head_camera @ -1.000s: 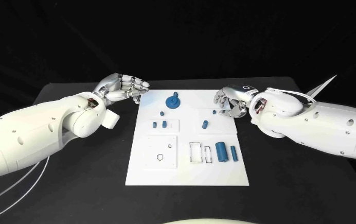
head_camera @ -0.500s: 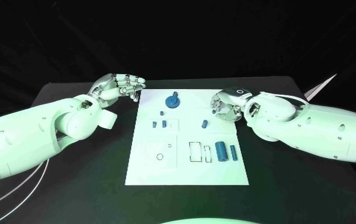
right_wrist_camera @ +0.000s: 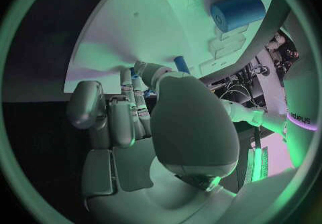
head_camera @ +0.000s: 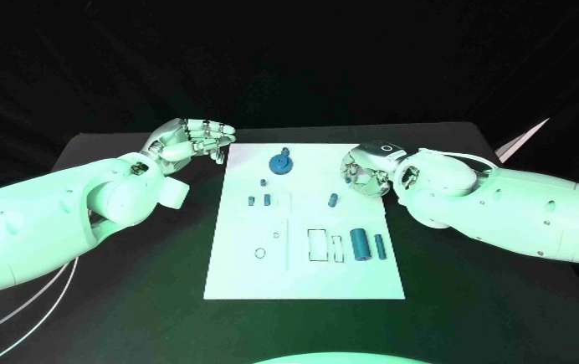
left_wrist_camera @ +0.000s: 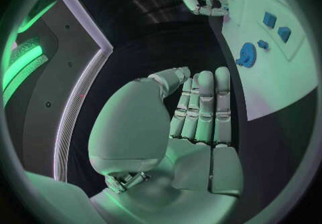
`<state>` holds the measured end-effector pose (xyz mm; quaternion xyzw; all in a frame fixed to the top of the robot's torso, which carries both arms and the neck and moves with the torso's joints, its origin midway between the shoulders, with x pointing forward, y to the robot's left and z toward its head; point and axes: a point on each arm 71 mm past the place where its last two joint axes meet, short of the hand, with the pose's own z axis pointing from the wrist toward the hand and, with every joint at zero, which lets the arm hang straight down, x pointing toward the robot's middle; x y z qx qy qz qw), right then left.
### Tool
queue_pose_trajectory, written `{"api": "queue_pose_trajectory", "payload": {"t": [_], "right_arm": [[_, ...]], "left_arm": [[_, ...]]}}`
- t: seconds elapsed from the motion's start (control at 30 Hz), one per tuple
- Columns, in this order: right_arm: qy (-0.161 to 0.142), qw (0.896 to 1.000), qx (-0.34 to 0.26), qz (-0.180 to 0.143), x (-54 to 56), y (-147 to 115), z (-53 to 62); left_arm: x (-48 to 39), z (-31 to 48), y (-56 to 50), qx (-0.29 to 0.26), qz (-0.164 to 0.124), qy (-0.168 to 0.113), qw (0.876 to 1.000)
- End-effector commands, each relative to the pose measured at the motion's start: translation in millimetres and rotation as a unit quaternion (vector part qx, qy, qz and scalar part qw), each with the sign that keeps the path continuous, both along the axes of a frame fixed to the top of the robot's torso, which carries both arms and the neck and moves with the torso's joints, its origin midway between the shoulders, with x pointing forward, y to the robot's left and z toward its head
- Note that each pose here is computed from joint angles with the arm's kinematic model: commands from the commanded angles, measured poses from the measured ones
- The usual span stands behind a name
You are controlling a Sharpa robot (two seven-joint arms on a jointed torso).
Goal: Assemble the parts on the task board
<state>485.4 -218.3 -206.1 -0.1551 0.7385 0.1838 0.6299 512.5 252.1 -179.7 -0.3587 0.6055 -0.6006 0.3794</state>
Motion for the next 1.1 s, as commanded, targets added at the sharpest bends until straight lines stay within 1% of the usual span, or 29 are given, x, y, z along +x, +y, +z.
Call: {"api": "queue_pose_trajectory", "payload": {"t": [0.03, 0.23, 0.5, 0.83, 1.1], "right_arm": [[0.009, 1.0, -0.004, 0.005, -2.5, 4, -6.7], [0.016, 1.0, -0.023, -0.004, -0.8, 5, -11.5], [0.017, 0.999, -0.038, -0.011, -2.0, 8, -19.4], [0.015, 0.999, -0.038, -0.009, -5.3, 12, -21.0], [0.019, 0.999, -0.045, -0.012, -6.1, 12, -22.1]], "left_arm": [[-0.7, 0.7, -1.4, -0.002, -0.003, 0.0, 1.0], [-1.2, 0.8, -1.5, -0.002, -0.004, 0.001, 1.0], [-2.3, 0.9, -0.2, -0.001, -0.003, 0.003, 1.0], [-2.7, 0.5, 2.1, 0.004, 0.0, 0.007, 1.0], [-2.8, 0.1, 2.7, 0.006, 0.0, 0.009, 1.0]]}}
